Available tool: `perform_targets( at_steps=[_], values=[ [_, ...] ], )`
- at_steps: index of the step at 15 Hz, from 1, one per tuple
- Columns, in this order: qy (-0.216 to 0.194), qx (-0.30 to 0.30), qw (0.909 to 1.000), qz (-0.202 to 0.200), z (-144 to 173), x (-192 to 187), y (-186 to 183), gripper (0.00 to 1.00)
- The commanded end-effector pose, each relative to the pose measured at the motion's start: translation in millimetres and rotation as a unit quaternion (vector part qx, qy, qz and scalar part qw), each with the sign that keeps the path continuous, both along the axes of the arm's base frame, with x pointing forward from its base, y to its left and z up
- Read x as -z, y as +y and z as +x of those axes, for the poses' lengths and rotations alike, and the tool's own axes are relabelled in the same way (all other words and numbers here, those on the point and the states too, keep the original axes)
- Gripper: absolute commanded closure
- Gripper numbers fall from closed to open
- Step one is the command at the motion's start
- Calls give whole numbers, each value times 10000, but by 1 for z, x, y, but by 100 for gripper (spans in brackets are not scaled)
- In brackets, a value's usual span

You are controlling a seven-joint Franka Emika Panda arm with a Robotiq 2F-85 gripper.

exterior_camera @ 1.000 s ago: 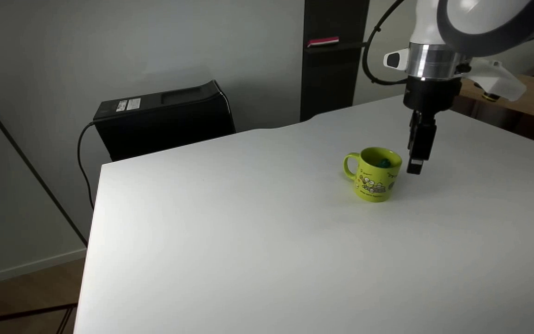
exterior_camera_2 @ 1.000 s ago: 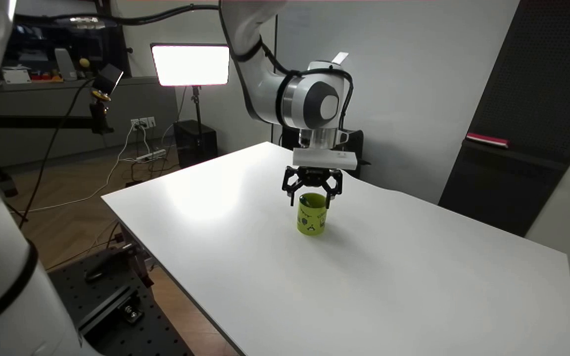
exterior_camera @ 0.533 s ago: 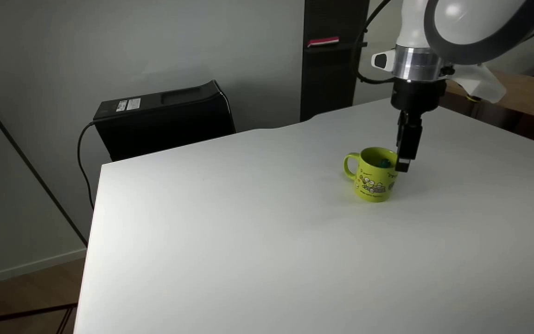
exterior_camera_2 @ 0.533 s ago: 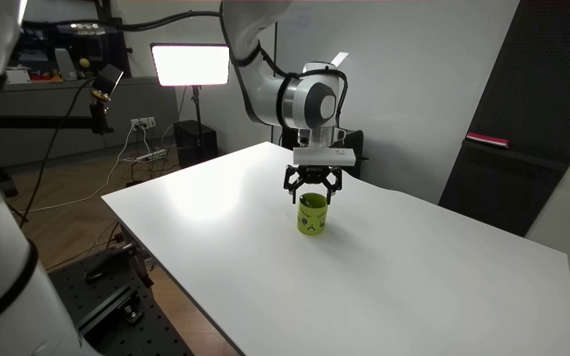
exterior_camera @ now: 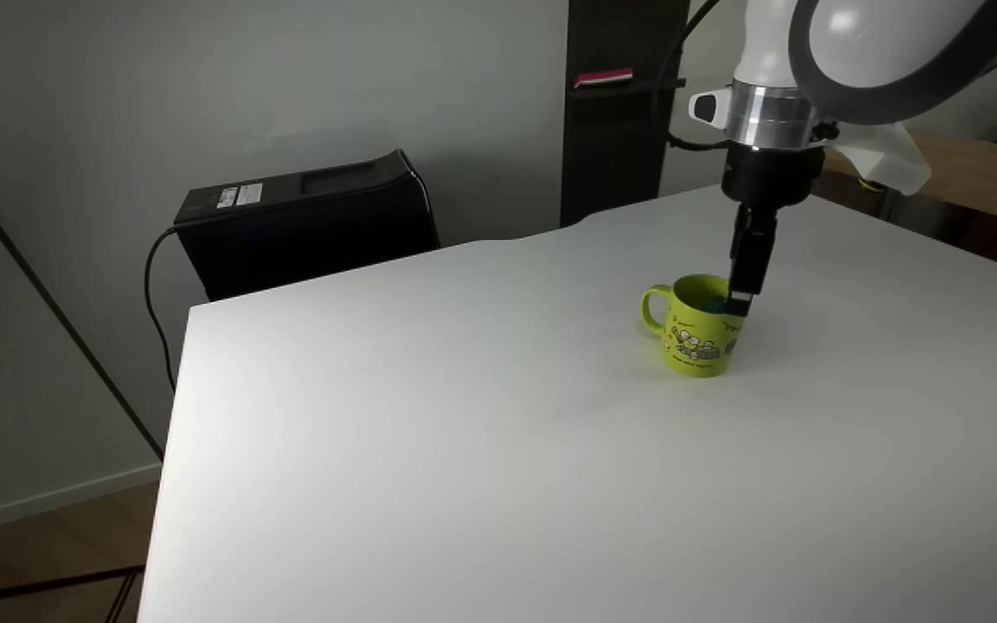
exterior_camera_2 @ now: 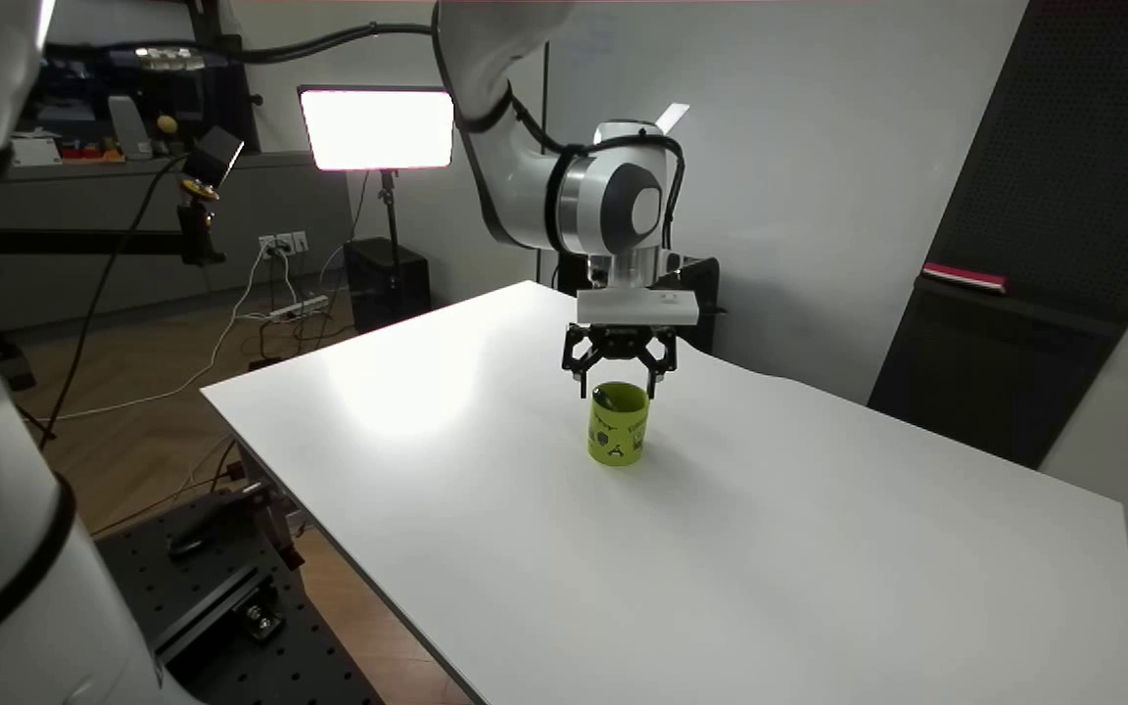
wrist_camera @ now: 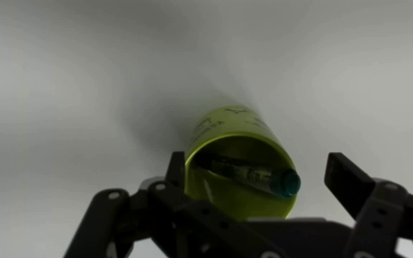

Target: Remove the marker from the mug and put it on the table

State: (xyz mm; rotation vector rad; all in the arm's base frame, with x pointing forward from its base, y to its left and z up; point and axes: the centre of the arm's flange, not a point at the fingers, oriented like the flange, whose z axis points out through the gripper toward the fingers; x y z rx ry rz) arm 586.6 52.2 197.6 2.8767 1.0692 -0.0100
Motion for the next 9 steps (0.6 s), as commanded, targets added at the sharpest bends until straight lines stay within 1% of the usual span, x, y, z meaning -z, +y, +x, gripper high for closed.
perform_targets(
  at_steps=[1,9],
  values=[
    [-137,211,9997,-32,9,5,6,0],
    [-240,374,9990,-75,11,15,17,0]
  ],
)
